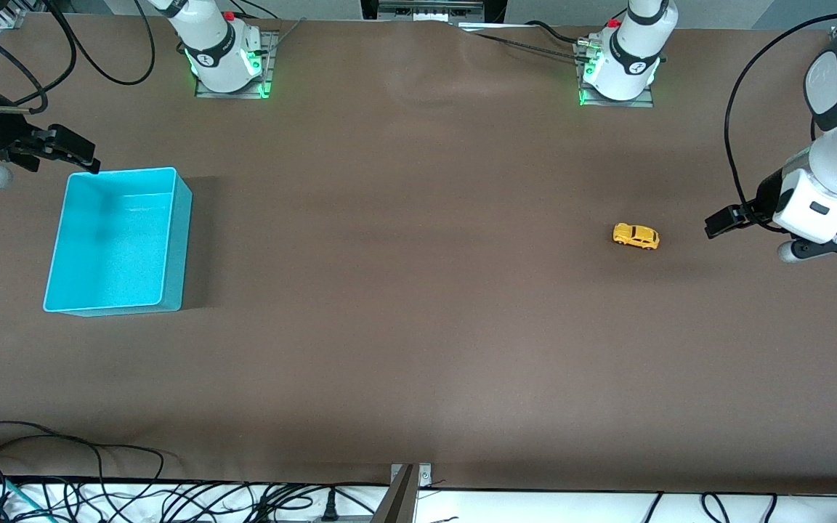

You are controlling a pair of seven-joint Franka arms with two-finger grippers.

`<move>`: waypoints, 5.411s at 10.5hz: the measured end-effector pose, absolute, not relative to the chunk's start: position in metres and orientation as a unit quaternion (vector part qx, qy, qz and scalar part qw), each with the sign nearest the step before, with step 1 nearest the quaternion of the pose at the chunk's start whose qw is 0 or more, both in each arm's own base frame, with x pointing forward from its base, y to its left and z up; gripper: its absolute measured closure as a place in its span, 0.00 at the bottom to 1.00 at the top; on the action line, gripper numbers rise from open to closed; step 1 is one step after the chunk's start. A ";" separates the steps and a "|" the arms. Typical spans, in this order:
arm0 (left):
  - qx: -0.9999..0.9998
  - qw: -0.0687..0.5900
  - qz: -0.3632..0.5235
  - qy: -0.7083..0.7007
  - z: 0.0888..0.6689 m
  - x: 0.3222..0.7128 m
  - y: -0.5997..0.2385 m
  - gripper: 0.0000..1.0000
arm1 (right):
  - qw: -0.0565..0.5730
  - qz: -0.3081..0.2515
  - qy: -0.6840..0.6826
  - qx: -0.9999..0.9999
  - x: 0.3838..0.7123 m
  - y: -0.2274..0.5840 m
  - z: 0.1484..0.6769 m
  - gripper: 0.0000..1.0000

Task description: Wind up and store yellow beetle car

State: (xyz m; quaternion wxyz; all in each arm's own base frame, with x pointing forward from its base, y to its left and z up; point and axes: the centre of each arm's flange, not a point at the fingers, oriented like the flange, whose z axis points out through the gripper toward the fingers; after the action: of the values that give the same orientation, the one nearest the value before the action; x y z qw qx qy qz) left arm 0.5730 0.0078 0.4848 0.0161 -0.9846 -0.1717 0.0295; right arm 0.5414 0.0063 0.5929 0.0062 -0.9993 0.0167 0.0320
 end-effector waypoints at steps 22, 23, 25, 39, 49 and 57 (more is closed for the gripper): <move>-0.730 0.037 0.079 -0.678 0.224 0.509 -0.004 0.00 | 0.006 0.031 0.019 -0.999 0.546 0.004 0.588 0.00; -0.730 0.036 0.071 -0.678 0.216 0.503 -0.003 0.00 | 0.006 0.031 0.019 -0.999 0.546 0.004 0.588 0.00; -0.729 0.034 0.065 -0.680 0.200 0.491 -0.002 0.00 | 0.006 0.031 0.019 -0.999 0.546 0.004 0.588 0.00; -0.729 0.041 0.071 -0.680 0.186 0.487 -0.005 0.55 | 0.006 0.032 0.019 -0.999 0.546 0.004 0.588 0.00; -0.697 0.040 0.082 -0.711 0.187 0.479 -0.101 0.55 | 0.006 0.032 0.018 -0.999 0.546 0.004 0.587 0.00; -0.697 0.040 0.092 -0.710 0.183 0.483 -0.059 0.55 | 0.006 0.032 0.018 -0.999 0.546 0.004 0.587 0.00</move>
State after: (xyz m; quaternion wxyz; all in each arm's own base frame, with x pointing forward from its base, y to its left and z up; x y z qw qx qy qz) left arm 0.4831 -0.0594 0.1832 0.0404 -0.6972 -0.7098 0.0924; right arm 0.5460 0.0045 0.5870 0.0064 -0.9993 0.0180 0.0321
